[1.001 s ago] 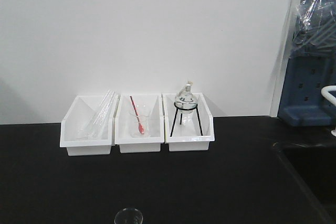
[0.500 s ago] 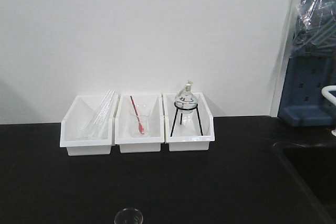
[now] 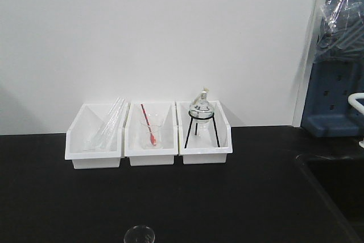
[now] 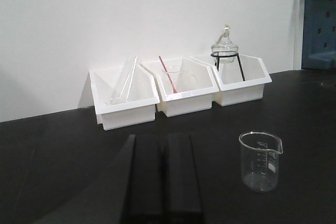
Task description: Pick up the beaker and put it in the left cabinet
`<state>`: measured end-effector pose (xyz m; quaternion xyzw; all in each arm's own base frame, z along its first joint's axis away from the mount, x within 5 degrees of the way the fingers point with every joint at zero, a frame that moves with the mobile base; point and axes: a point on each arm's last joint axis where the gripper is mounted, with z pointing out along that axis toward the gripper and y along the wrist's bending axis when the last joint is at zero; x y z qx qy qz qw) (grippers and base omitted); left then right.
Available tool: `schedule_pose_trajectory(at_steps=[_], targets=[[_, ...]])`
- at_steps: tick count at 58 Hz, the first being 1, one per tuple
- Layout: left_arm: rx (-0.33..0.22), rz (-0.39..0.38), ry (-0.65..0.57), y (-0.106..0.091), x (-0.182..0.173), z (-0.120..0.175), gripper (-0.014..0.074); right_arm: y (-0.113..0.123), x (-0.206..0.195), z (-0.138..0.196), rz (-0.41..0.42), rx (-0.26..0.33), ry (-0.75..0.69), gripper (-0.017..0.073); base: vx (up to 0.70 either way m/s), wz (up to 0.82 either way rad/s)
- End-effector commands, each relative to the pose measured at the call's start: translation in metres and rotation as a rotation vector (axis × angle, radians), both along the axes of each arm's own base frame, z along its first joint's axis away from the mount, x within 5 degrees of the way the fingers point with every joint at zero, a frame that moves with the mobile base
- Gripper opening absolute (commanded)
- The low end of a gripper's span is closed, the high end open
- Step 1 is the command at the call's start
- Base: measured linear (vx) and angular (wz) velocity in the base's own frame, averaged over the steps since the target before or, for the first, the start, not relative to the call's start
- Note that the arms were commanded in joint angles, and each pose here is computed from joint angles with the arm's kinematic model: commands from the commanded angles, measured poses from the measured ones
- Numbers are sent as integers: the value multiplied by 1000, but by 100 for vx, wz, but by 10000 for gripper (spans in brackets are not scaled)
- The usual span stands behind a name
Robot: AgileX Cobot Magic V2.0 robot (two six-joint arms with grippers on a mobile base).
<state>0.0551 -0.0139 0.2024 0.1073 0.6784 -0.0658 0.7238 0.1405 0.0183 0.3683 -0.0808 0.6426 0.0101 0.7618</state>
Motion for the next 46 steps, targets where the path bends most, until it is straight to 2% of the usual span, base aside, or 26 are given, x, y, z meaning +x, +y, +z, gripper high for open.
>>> schedule_pose_trajectory(at_steps=[1, 9, 15, 24, 39, 46], targets=[[-32, -4, -80, 0, -1, 3, 1, 2, 10, 19, 10, -4, -98, -3, 0, 0], [-32, -4, -80, 0, -1, 3, 1, 4, 23, 13, 12, -4, -63, 25, 0, 0], [-32, -4, -80, 0, -1, 3, 1, 4, 24, 12, 12, -3, -56, 86, 0, 0], [-32, -4, -80, 0, -1, 3, 1, 4, 24, 12, 13, -2, -60, 267, 0, 0], [-32, -4, -80, 0, -1, 3, 1, 4, 22, 16, 18, 3, -97, 706, 0, 0], [-32, -4, -80, 0, -1, 3, 1, 4, 22, 16, 18, -3, -103, 728, 0, 0]])
